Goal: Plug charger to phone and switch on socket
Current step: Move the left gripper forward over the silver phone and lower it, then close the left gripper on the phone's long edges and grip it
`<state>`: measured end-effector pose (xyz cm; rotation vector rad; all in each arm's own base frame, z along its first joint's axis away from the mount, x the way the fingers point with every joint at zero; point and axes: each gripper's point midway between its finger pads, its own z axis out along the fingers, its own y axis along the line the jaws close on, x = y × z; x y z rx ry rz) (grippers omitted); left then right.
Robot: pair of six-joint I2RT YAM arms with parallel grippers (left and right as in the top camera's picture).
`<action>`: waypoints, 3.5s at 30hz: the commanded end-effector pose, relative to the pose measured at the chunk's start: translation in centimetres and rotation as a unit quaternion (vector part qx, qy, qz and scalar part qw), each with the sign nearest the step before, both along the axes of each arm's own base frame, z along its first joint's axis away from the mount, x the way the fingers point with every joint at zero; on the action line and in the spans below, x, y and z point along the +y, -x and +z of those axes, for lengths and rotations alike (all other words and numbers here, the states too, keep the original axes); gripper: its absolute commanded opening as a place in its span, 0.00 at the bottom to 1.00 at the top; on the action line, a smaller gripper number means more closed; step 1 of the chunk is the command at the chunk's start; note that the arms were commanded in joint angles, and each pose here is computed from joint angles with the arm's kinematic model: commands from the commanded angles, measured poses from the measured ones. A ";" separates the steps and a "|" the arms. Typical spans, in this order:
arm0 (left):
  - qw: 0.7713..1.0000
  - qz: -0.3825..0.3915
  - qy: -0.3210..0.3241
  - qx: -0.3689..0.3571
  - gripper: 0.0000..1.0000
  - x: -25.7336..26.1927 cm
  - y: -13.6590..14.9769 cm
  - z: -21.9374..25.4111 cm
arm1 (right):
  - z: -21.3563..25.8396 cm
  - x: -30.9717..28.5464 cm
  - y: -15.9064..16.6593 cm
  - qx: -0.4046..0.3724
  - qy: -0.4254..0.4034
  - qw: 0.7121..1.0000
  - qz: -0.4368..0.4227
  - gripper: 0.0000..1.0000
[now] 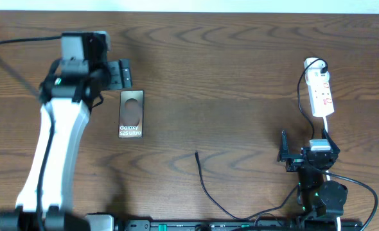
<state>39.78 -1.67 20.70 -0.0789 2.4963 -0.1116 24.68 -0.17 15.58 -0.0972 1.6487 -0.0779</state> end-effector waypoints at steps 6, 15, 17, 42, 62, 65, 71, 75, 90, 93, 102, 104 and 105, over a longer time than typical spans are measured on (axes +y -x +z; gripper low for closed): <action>0.981 -0.031 0.077 0.174 0.59 -2.8 0.6 -10.3 | 0.0 0.1 0.0 0.000 0.004 1.000 0.002 0.99; 0.969 -0.026 0.077 0.232 0.98 -2.8 1.3 -14.2 | 0.0 0.1 0.0 0.000 0.004 1.000 0.002 0.99; 0.970 -0.026 0.077 0.231 0.98 -2.8 1.3 -14.2 | 0.0 0.1 0.0 0.000 0.004 1.000 0.002 0.99; 0.966 -0.003 0.009 0.258 0.98 -0.4 3.1 -16.4 | 0.0 0.1 0.0 0.000 0.004 1.000 0.003 0.99; 0.966 -0.026 -0.008 0.255 0.98 -1.4 4.1 -19.0 | 0.0 0.1 0.0 0.000 0.004 1.000 0.002 0.99; 0.967 -0.032 -0.043 0.247 0.98 -1.7 4.0 -19.3 | 0.0 0.1 0.0 0.000 0.004 1.000 0.002 0.99; 0.969 -0.037 -0.053 0.240 0.98 -2.3 3.7 -19.3 | 0.0 0.1 0.0 0.000 0.004 1.000 0.002 0.99; 0.969 -0.033 -0.055 0.237 0.98 -2.0 3.5 -19.2 | 0.0 0.1 0.0 0.000 0.004 1.000 0.002 0.99; 0.973 -0.018 -0.068 0.221 0.98 -1.4 2.7 -19.3 | 0.0 0.1 0.0 0.000 0.004 1.000 0.002 0.99; 0.972 -0.018 -0.069 0.224 0.98 -1.4 2.7 -19.6 | 0.0 0.1 0.0 0.000 0.004 1.000 0.003 0.99; 0.968 -0.019 -0.071 0.239 0.98 -1.4 3.0 -20.8 | 0.0 0.1 0.0 0.000 0.004 1.000 0.002 0.99; 0.968 -0.018 -0.073 0.241 0.98 -1.3 3.0 -20.9 | 0.0 0.1 0.0 0.000 0.004 1.000 0.002 0.99; 0.967 -0.018 -0.073 0.242 0.98 -1.3 3.0 -21.0 | 0.0 0.1 0.0 0.000 0.004 1.000 0.002 0.99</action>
